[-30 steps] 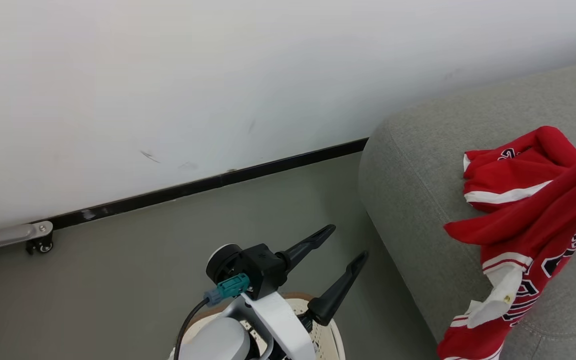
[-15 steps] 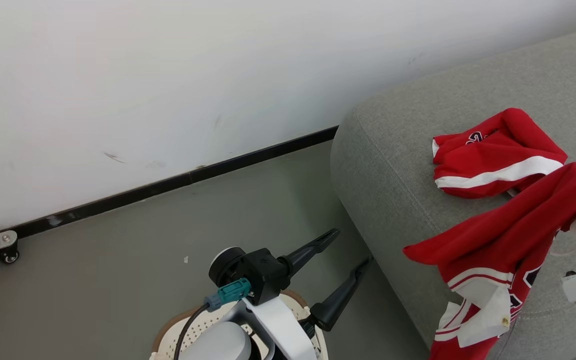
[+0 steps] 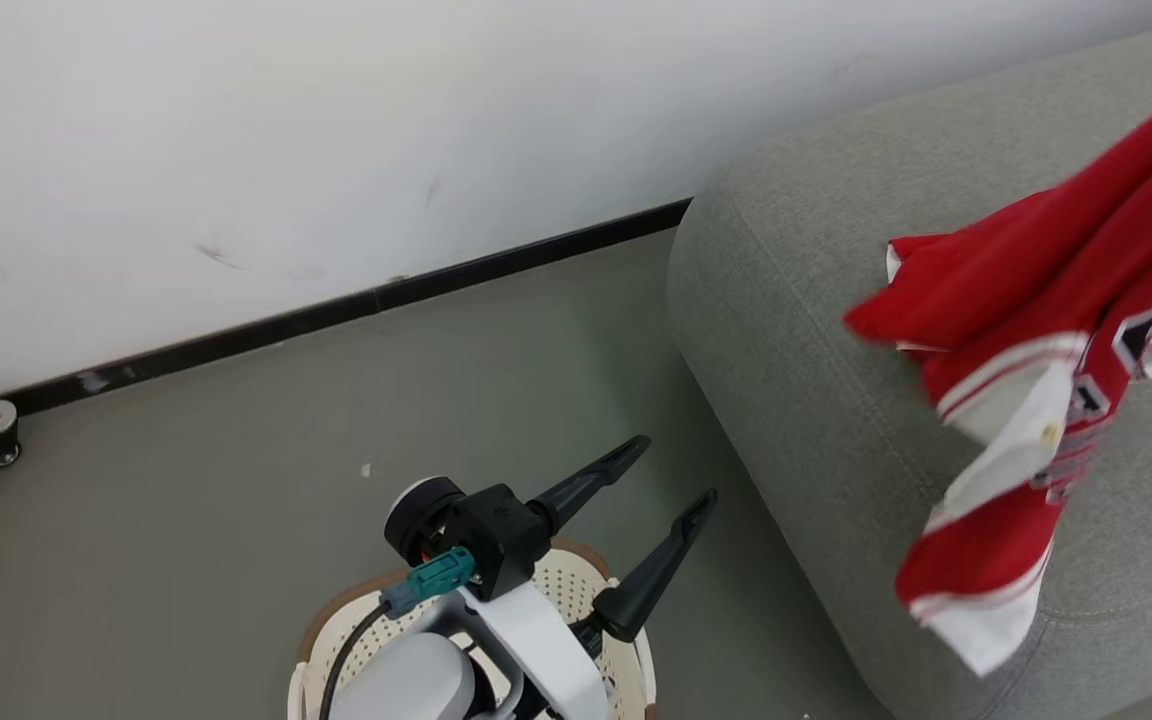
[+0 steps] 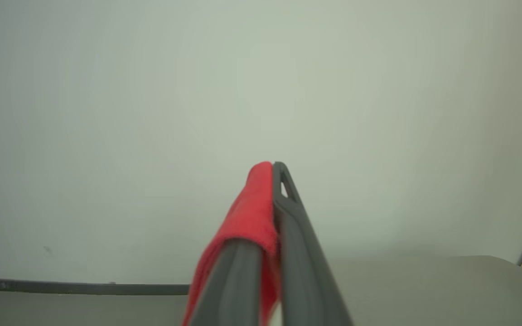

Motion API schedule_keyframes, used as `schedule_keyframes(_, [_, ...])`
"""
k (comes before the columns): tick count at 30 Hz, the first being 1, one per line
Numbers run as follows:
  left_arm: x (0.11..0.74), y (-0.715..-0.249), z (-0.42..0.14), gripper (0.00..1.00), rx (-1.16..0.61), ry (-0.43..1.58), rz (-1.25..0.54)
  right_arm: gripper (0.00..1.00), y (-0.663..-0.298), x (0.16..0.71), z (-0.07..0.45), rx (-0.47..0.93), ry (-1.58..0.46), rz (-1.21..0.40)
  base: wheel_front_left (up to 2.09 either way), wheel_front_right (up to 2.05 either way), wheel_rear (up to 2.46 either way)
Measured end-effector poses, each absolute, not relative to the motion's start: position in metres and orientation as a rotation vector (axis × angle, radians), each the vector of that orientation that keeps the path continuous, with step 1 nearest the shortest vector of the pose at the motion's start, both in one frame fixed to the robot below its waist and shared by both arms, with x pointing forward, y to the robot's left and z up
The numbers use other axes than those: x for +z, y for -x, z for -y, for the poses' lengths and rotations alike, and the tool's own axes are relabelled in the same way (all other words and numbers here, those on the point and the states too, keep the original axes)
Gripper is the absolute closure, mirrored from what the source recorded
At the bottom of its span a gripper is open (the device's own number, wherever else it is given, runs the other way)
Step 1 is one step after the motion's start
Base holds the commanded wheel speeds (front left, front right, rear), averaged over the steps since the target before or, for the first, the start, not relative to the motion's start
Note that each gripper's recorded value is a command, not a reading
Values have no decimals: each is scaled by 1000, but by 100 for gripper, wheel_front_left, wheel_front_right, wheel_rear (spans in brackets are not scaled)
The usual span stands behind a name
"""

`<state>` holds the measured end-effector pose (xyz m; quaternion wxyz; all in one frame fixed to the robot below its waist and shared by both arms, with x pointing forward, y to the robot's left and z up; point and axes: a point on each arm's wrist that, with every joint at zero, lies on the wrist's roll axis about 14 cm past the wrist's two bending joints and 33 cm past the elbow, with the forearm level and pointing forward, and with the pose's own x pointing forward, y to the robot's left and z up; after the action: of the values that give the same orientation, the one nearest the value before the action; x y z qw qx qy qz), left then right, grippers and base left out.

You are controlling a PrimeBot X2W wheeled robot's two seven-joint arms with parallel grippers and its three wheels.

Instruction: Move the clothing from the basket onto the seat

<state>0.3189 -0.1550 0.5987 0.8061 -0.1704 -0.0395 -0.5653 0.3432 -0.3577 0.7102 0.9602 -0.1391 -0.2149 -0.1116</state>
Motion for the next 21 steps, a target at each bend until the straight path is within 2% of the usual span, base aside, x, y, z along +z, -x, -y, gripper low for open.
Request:
schedule_keyframes(6, [594, -334, 145, 0, -1168, 375, 82, 100, -358, 786, 369, -255, 336, 579, 0, 0, 0])
schedule_keyframes(14, [603, -347, 139, 0, -1155, 389, 119, 100, -350, 861, 413, -391, 424, 663, 0, 0, 0])
schedule_keyframes(17, [605, -351, 137, 0, -1150, 384, 134, 100, -344, 878, 432, -452, 444, 669, 0, 0, 0])
schedule_keyframes(21, [602, -355, 135, 0, -1144, 384, 127, 100, -348, 872, 454, -508, 451, 599, 0, 0, 0])
